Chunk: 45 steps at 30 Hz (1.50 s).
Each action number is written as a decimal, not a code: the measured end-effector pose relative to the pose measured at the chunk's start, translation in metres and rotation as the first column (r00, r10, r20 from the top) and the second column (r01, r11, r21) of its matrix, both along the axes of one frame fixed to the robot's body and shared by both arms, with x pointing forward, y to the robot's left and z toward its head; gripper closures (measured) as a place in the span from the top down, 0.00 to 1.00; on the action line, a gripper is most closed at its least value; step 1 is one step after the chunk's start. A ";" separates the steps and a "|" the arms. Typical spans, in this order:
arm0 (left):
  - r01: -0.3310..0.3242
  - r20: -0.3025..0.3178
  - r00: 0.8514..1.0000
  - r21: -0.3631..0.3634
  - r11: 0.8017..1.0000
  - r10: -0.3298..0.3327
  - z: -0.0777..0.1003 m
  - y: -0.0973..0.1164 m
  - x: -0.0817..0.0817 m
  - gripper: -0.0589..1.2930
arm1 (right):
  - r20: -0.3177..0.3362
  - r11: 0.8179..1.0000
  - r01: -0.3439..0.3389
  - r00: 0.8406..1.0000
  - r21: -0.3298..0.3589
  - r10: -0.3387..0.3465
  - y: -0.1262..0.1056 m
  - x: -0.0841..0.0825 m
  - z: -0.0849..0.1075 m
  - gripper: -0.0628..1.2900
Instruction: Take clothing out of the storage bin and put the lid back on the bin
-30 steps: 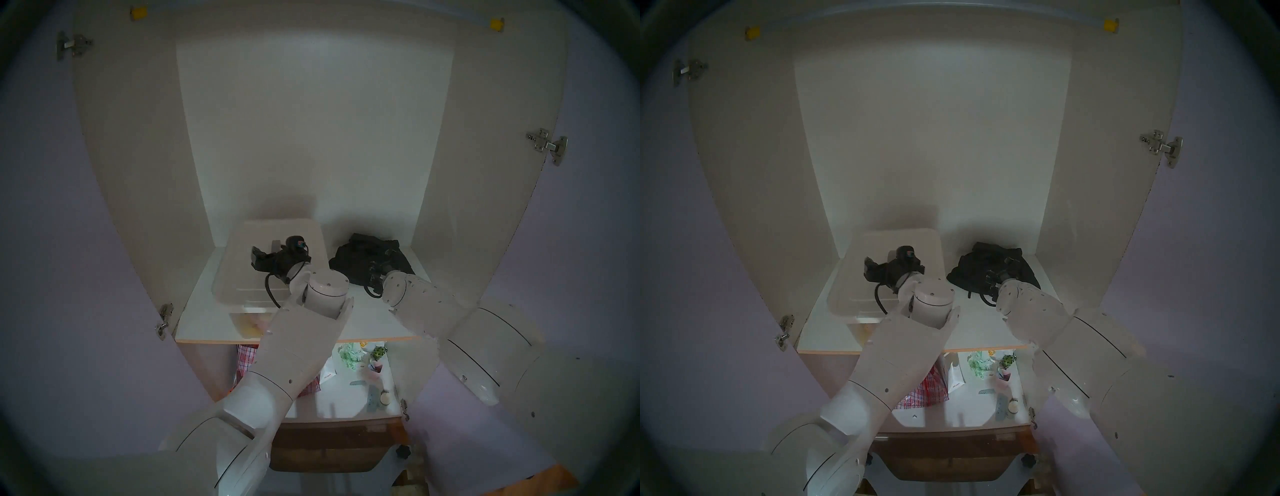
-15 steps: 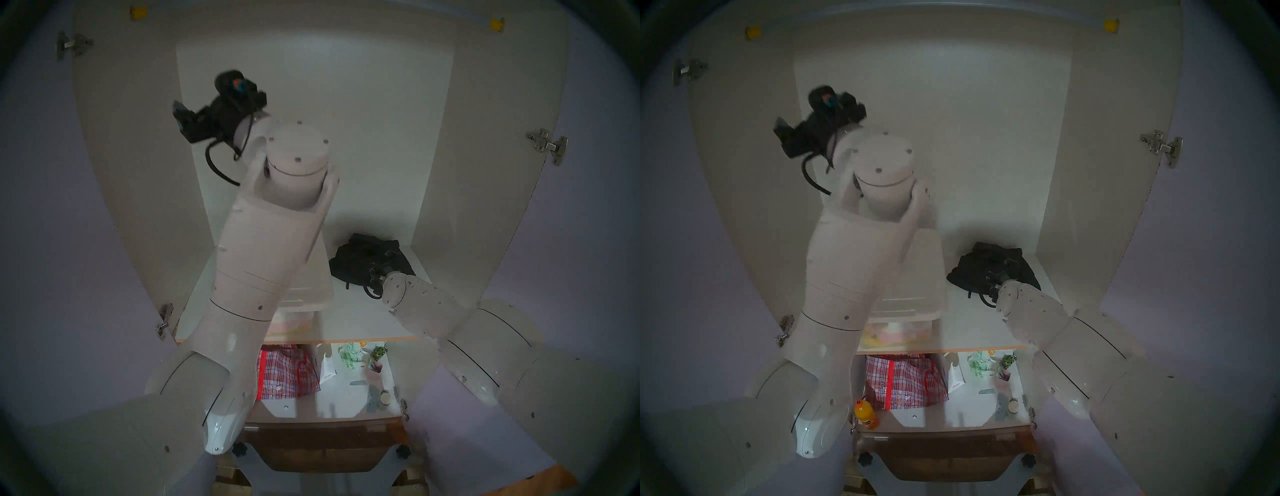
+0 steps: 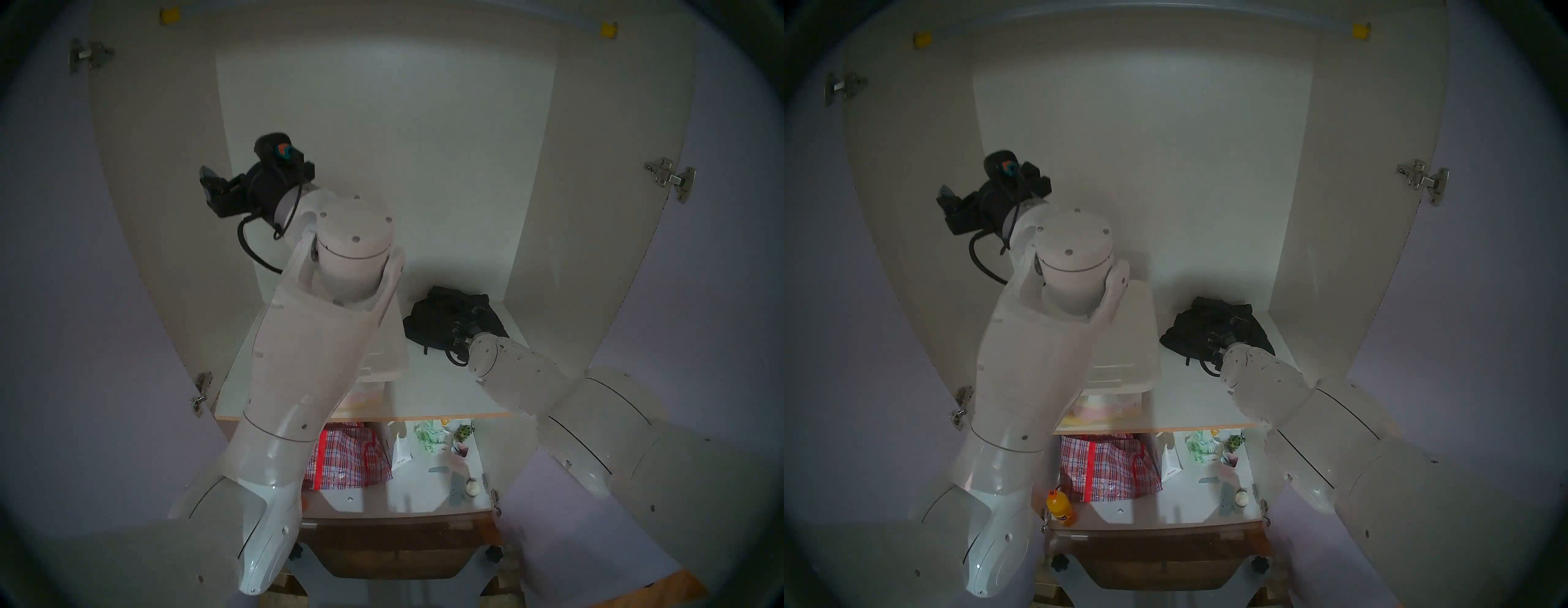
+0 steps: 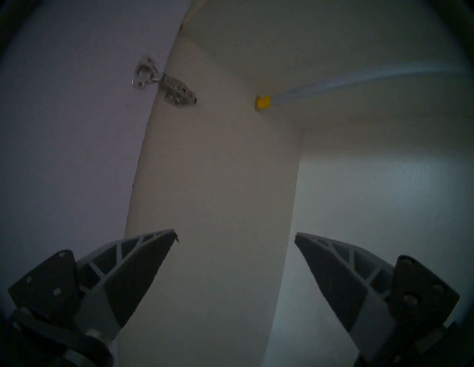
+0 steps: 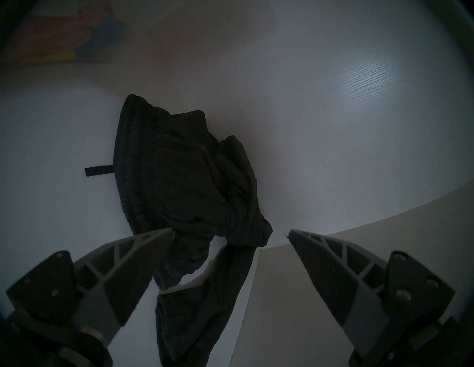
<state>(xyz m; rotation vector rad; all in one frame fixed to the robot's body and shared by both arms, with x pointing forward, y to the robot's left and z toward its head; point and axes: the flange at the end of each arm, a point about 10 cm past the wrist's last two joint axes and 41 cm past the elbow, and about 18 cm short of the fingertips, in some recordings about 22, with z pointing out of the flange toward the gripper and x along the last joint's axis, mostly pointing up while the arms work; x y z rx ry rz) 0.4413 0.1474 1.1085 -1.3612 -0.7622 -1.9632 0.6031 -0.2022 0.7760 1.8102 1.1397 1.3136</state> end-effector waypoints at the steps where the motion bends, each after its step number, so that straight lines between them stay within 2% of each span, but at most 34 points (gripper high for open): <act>1: -0.003 -0.010 1.000 0.005 1.000 0.003 -0.002 0.001 0.000 0.97 | 0.000 1.000 0.000 1.000 0.000 0.000 0.000 0.000 0.000 0.95; 10: -0.025 -0.046 0.999 0.040 0.999 0.026 0.000 0.008 -0.004 0.97 | 0.000 1.000 0.000 1.000 0.000 0.000 0.000 0.000 0.000 0.95; 20: -0.044 -0.100 0.994 0.074 0.996 0.052 0.000 0.029 0.001 0.97 | 0.001 1.000 0.000 1.000 -0.001 0.000 0.000 0.000 0.000 0.95; 45: 0.061 -0.222 0.974 0.111 0.992 -0.035 0.002 0.049 0.014 0.97 | 0.001 1.000 0.001 1.000 -0.001 -0.001 0.000 0.000 0.000 0.95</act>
